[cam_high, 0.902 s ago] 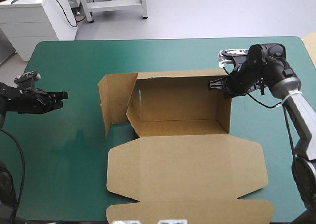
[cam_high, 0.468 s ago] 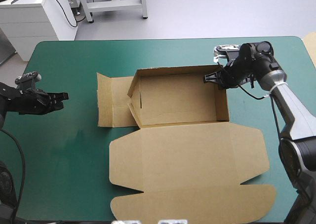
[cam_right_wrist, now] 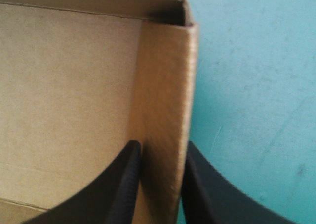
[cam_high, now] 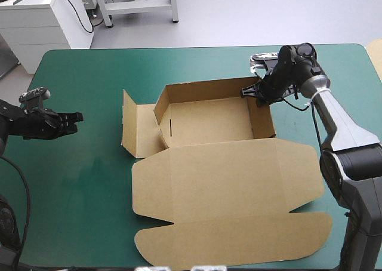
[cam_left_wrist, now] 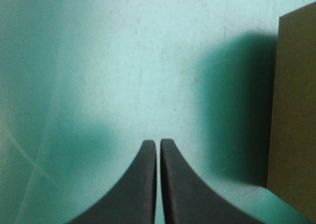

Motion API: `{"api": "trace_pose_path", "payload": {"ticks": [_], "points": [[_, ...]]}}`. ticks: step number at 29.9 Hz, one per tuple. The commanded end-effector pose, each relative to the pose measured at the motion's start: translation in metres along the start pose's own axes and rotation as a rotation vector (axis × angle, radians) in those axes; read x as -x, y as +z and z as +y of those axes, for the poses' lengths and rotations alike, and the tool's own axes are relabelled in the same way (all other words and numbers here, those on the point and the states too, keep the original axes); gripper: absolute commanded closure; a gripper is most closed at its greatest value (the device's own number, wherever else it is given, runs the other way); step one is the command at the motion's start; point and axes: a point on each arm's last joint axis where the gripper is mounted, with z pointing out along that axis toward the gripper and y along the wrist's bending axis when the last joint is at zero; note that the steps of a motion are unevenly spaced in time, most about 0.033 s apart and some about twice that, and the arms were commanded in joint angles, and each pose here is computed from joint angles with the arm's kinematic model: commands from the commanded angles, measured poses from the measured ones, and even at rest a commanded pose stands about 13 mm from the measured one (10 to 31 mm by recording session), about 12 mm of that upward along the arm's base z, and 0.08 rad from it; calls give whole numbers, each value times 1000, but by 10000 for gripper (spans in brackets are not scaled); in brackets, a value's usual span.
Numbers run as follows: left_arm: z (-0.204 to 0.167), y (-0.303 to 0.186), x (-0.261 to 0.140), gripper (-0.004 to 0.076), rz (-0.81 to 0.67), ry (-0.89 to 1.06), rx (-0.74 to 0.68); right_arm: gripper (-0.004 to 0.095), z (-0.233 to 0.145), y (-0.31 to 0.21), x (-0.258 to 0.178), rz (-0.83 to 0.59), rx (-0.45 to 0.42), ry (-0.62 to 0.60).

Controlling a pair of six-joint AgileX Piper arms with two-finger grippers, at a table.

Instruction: Fold the box

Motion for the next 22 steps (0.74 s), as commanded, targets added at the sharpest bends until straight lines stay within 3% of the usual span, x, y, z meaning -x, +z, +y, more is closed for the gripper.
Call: {"api": "trace_pose_path", "payload": {"ticks": [1,4,6,12,22], "points": [[-9,-19,8,717,-89,3,-15,432,5,-44,6,-102,2,-24],[-9,-18,8,717,-88,2,-15,268,7,-54,10,-137,12,17],[-9,-18,8,717,-88,2,-15,222,9,-61,8,-150,18,27],[-9,-18,8,717,-90,5,-12,221,11,-79,-10,-149,19,59],[-9,-18,8,717,-86,5,-14,222,3,-33,-26,9,-18,86]]}}
